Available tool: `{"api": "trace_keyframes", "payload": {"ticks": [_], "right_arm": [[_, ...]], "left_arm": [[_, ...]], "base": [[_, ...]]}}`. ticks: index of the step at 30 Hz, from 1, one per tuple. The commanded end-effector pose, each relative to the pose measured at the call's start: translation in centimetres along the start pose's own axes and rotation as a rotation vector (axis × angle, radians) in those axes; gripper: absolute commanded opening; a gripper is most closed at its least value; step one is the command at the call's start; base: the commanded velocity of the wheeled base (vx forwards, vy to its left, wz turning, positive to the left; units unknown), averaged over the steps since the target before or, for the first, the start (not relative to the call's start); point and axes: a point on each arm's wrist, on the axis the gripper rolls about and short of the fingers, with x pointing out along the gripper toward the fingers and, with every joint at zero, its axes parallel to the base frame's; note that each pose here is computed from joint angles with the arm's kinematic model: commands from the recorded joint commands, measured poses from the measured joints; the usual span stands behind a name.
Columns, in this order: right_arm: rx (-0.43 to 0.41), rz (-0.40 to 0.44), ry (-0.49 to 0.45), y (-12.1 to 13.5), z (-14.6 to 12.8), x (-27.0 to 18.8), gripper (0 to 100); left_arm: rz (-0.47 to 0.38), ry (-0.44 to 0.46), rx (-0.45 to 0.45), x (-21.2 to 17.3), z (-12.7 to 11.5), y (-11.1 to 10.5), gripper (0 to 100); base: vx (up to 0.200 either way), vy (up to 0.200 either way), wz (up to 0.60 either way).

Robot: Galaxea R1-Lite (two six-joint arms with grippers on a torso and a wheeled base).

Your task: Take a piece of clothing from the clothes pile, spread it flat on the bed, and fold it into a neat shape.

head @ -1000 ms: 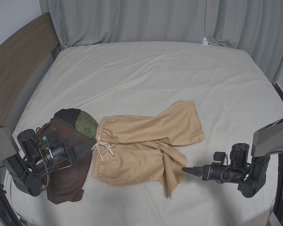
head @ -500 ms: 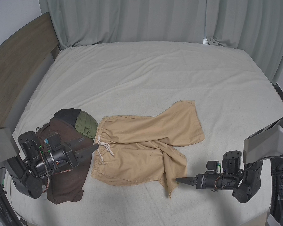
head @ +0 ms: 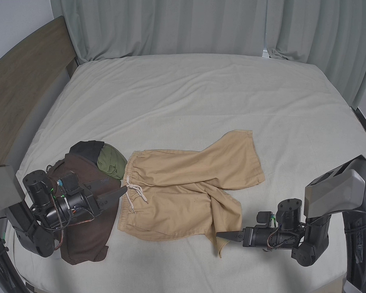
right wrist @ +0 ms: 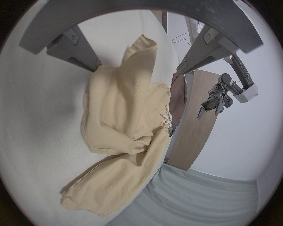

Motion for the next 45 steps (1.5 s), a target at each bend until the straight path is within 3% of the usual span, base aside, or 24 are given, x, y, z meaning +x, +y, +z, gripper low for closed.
{"api": "trace_keyframes", "payload": {"ticks": [1, 12, 16, 34, 45], "right_arm": [[0.003, 0.007, -0.005, 0.3, 0.0, 0.3, 100], [-0.046, 0.026, -0.194, 2.1, 4.3, -1.5, 100], [-0.045, 0.011, -0.244, 1.7, 5.5, -2.6, 100], [-0.057, -0.088, -0.315, -2.3, 7.4, -3.5, 100], [-0.056, -0.095, -0.331, -2.8, 7.9, -3.5, 100]], "left_arm": [[0.000, 0.000, -0.001, 0.0, 0.0, 0.1, 100], [0.000, 0.000, 0.001, 0.1, 0.0, 0.1, 100], [-0.002, 0.001, 0.001, 0.1, 0.0, 0.0, 100], [-0.007, 0.003, 0.000, 0.2, -0.1, -0.1, 100], [-0.007, 0.003, 0.000, 0.1, -0.1, -0.2, 100]], "base": [[0.000, 0.000, 0.00], [0.000, 0.000, 0.00], [0.000, 0.000, 0.00], [0.000, 0.000, 0.00], [0.000, 0.000, 0.00]]}}
